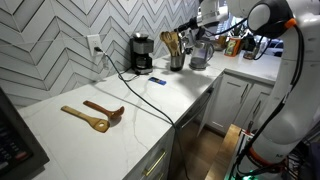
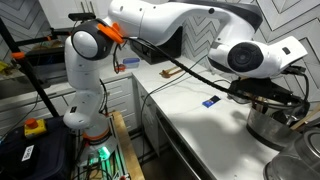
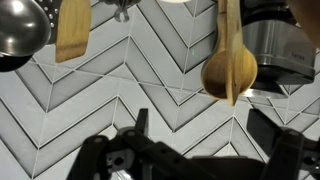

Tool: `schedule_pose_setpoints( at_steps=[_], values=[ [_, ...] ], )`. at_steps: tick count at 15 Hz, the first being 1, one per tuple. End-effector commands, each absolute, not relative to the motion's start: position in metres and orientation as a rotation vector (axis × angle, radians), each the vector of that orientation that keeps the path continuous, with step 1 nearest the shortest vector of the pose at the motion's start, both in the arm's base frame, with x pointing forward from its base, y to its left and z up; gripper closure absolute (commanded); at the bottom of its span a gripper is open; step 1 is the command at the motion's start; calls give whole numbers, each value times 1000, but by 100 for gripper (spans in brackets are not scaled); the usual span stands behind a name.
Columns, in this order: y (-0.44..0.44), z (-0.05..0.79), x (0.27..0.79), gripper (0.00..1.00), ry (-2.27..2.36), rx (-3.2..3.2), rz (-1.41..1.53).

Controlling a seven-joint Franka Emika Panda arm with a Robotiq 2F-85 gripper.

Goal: Move the wooden spoon from the counter to the utensil holder

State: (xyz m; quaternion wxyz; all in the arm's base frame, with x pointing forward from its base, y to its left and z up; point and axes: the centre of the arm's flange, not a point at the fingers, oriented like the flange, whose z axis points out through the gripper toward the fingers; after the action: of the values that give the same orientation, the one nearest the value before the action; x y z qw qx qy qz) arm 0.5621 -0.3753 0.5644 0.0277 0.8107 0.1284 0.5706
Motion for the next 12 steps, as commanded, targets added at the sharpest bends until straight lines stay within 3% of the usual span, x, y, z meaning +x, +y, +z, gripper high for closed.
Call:
schedule_pose_setpoints(
  at_steps=[1,12],
  values=[
    [-372,591,539,0,471,2539,1651],
    [-357,634,505,0,418,2860,1139]
  ],
)
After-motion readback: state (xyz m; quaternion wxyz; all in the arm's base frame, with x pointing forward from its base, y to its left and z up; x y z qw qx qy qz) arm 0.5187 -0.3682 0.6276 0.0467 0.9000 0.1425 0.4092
